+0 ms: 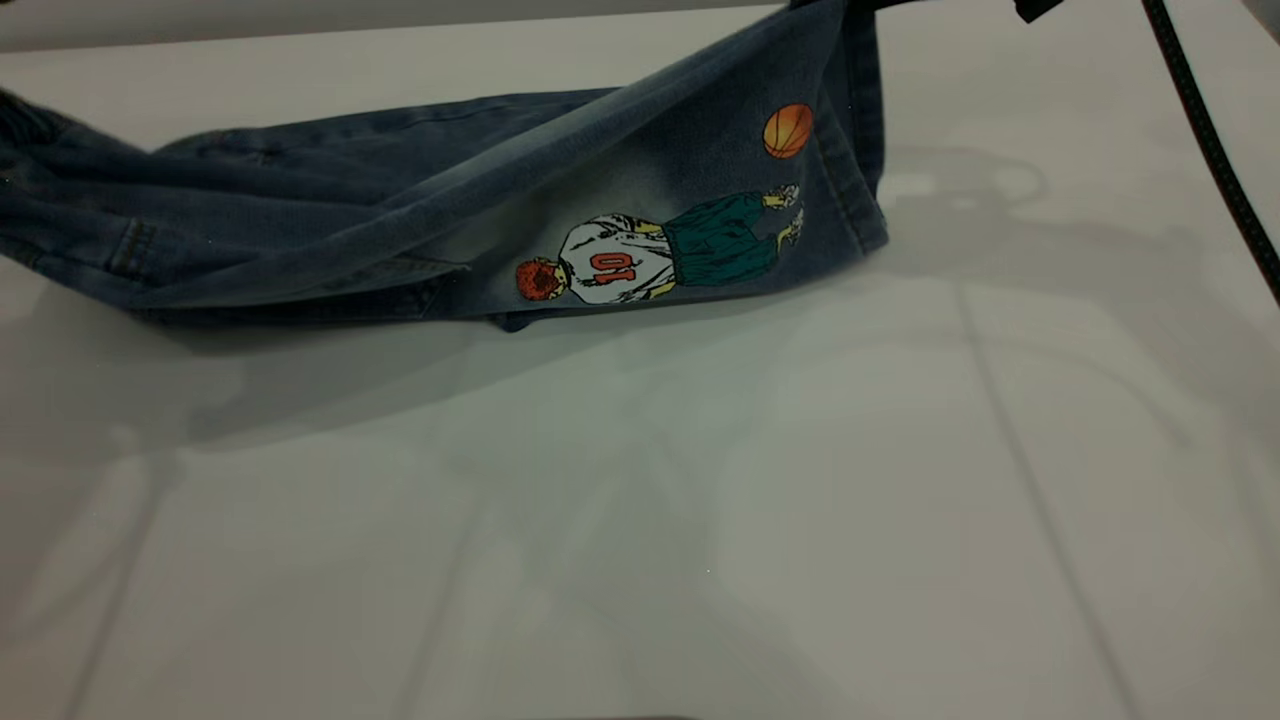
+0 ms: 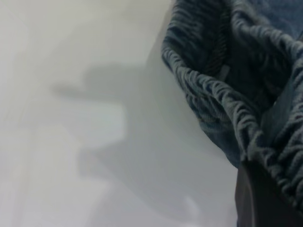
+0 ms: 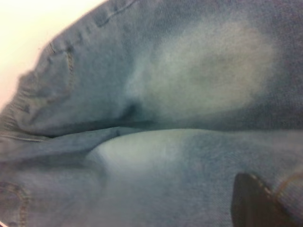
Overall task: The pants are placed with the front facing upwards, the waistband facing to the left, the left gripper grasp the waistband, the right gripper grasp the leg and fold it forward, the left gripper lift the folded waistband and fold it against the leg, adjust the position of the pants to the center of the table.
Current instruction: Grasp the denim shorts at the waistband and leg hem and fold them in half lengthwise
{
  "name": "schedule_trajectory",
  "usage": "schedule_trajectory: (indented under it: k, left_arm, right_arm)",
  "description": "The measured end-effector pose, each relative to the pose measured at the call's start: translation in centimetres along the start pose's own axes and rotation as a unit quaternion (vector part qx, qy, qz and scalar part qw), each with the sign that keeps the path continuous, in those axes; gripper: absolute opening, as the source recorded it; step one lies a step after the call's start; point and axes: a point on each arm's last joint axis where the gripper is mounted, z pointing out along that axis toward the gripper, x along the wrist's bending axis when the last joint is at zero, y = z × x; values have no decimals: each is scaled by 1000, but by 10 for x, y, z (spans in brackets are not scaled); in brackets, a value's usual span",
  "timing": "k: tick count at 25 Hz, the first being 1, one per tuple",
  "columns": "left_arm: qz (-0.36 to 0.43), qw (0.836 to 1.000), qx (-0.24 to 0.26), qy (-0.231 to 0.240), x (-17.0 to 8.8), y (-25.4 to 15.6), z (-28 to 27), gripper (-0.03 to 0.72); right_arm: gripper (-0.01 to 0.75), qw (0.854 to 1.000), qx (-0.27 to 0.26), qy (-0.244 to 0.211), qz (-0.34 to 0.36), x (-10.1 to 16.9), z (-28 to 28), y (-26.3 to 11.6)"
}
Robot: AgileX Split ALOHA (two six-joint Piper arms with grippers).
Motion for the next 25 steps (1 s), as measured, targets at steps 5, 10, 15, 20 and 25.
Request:
schedule_trajectory:
  k: [5,10,15,20,25]
  left_arm:
    - [-20,1000,-8,-16,-3,1,0,59]
    - [-81,996,-15,-39,-5,3,14,60]
    - [-189,981,-9,-53,-7,-2,43,61]
    - [-301,950,-30,-77,-7,1,60,62]
    - [-373,921,-56,-99,-6,5,72,62]
  right_arm:
    - [25,999,-19,34,6,6,-1,4]
    - [25,996,-63,56,20,9,-2,12]
    - [25,992,-94,63,51,8,-1,18]
    - [25,986,-110,65,105,-8,15,21]
    - [25,977,-131,80,145,-19,28,26]
